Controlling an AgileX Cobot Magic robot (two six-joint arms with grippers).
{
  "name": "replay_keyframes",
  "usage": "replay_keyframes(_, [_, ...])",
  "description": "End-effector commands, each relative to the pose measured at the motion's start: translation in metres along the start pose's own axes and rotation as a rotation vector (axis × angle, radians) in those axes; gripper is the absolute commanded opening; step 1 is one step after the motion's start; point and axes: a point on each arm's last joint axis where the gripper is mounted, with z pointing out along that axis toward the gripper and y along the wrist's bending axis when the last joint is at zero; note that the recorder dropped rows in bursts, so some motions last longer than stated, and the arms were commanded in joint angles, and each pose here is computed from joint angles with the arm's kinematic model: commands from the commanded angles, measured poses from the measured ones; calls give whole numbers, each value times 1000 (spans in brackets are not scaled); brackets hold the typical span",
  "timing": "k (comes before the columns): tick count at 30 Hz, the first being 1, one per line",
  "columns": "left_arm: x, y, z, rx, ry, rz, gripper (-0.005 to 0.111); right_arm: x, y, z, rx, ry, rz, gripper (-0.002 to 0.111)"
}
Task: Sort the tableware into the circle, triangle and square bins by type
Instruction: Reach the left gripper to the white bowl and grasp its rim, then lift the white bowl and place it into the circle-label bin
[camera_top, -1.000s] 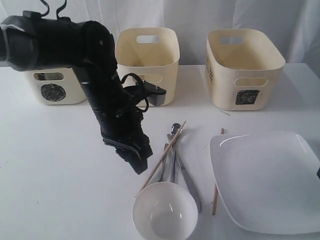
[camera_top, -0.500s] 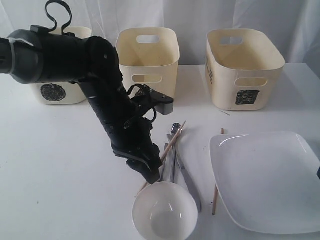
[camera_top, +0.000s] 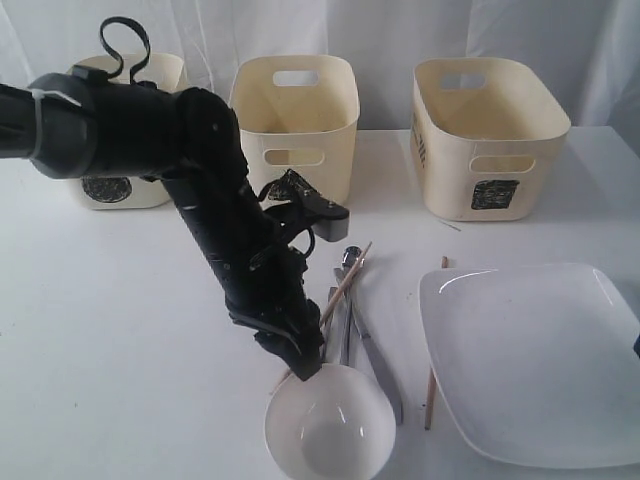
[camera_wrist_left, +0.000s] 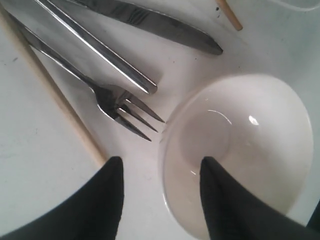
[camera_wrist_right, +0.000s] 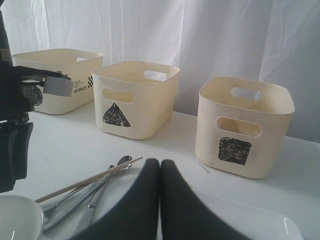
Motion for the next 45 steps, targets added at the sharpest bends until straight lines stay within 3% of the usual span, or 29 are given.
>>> replay_keyframes(1, [7, -2, 10, 32, 13, -11, 52, 1, 0, 0, 5, -6, 0, 0])
replay_keyframes(13, [22, 0, 31, 43, -8, -41, 50, 1, 0, 0, 5, -6, 0, 0])
replay_keyframes(16, [21, 2, 31, 25, -29, -42, 39, 1, 0, 0, 5, -6, 0, 0])
replay_keyframes(20, [19, 3, 31, 9, -48, -43, 5, 1, 0, 0, 5, -6, 0, 0])
replay_keyframes(24, [19, 2, 28, 8, -55, -51, 0, 1, 0, 0, 5, -6, 0, 0])
replay_keyframes(28, [18, -11, -11, -27, -131, -1, 0, 1, 0, 0, 5, -6, 0, 0])
replay_keyframes(31, [18, -17, -74, -268, -196, 99, 0, 1, 0, 0, 5, -6, 0, 0])
replay_keyframes(33, [23, -1, -118, -495, -234, 77, 0, 1, 0, 0, 5, -6, 0, 0])
replay_keyframes(34, [27, 18, -141, -624, -270, 23, 0, 1, 0, 0, 5, -6, 0, 0])
replay_keyframes(36, [35, 51, -180, -766, -378, -92, 0, 1, 0, 0, 5, -6, 0, 0])
replay_keyframes(38, [47, 80, -212, -859, -551, -221, 0, 1, 0, 0, 5, -6, 0, 0])
replay_keyframes(41, [57, 105, -237, -957, -712, -281, 0, 1, 0, 0, 5, -6, 0, 0])
replay_keyframes(42, [64, 125, -248, -1017, -795, -311, 0, 1, 0, 0, 5, -6, 0, 0])
replay_keyframes(45, [78, 166, -251, -1046, -831, -430, 0, 1, 0, 0, 5, -6, 0, 0])
